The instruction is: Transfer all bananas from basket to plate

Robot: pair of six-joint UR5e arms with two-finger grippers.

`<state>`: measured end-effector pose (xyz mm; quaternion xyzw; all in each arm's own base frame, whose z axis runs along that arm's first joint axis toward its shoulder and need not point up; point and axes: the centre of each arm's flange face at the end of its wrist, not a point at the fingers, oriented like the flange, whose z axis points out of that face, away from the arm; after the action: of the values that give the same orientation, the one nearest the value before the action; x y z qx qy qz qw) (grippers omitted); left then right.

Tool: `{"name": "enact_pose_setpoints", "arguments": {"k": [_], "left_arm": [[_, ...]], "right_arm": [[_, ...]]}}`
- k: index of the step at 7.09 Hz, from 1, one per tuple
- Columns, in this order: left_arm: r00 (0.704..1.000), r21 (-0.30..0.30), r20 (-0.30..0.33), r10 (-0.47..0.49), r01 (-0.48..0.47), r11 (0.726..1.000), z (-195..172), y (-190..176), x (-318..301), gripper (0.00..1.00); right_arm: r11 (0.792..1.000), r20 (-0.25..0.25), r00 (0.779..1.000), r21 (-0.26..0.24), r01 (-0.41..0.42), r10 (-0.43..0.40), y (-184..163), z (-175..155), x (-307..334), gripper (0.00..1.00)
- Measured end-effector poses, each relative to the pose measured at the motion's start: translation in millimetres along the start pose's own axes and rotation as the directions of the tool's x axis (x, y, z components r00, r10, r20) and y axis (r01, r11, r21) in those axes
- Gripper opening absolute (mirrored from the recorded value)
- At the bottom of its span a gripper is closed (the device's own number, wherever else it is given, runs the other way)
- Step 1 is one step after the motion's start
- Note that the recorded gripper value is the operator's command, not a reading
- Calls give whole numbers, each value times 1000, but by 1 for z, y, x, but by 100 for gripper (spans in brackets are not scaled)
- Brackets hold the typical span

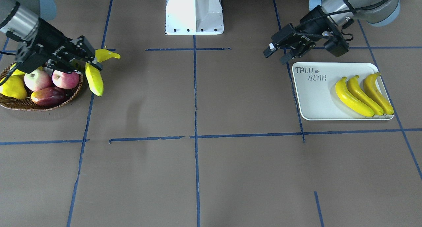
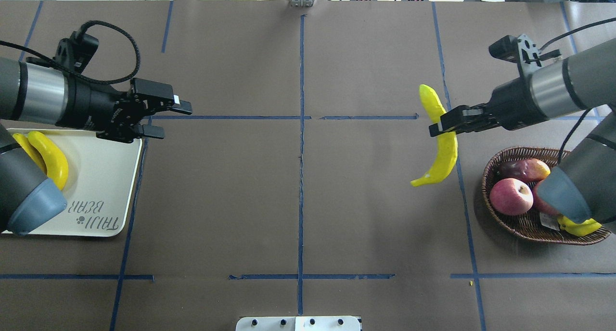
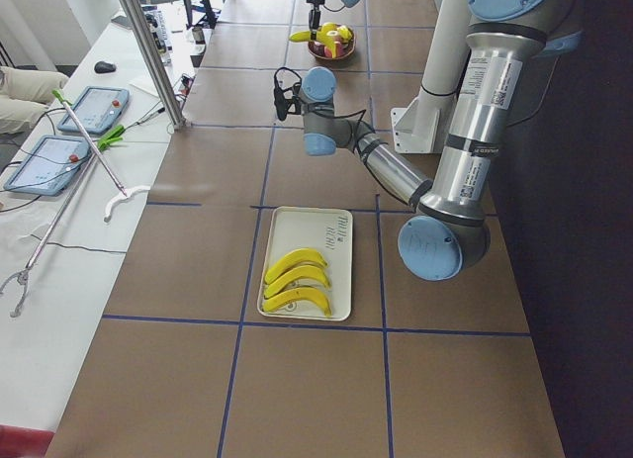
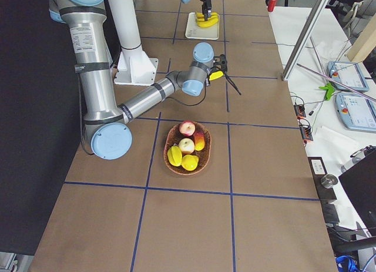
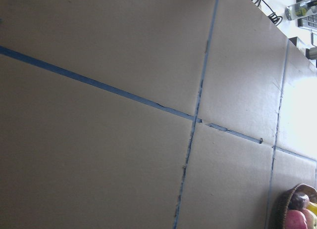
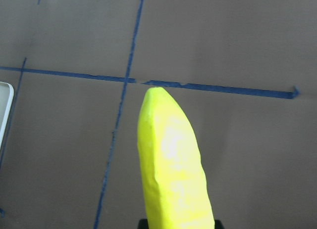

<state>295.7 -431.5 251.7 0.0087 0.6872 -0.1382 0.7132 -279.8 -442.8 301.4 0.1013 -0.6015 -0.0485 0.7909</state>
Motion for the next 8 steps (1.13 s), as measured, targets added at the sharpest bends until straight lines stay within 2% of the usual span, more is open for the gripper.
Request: {"name": "enact_pose_setpoints", "arguments": {"k": [1, 2, 4, 5, 6, 8], "left_arm": [[1000, 4, -28, -2, 3, 1000, 18, 11, 19, 99], [999, 12, -50, -4, 5, 1000, 38, 23, 34, 99], [996, 30, -82, -35, 37, 999, 66, 38, 60, 95], [995, 32, -81, -58, 61, 998, 77, 40, 73, 85], [994, 30, -76, -76, 79, 996, 86, 40, 82, 80], [994, 30, -70, -88, 91, 995, 96, 39, 88, 80]], "right_arm": [[1000, 23, 1000, 7, -14, 14, -2, 21, -37, 0], [1000, 24, 999, 12, -22, 21, -4, 40, -73, 0], [999, -13, 999, 25, -40, 40, 0, 76, -140, 0], [998, -27, 999, 40, -40, 41, 11, 95, -165, 0], [998, -37, 998, 50, -40, 42, 19, 107, -185, 0], [997, -52, 998, 67, -36, 40, 26, 118, -212, 0]]}}
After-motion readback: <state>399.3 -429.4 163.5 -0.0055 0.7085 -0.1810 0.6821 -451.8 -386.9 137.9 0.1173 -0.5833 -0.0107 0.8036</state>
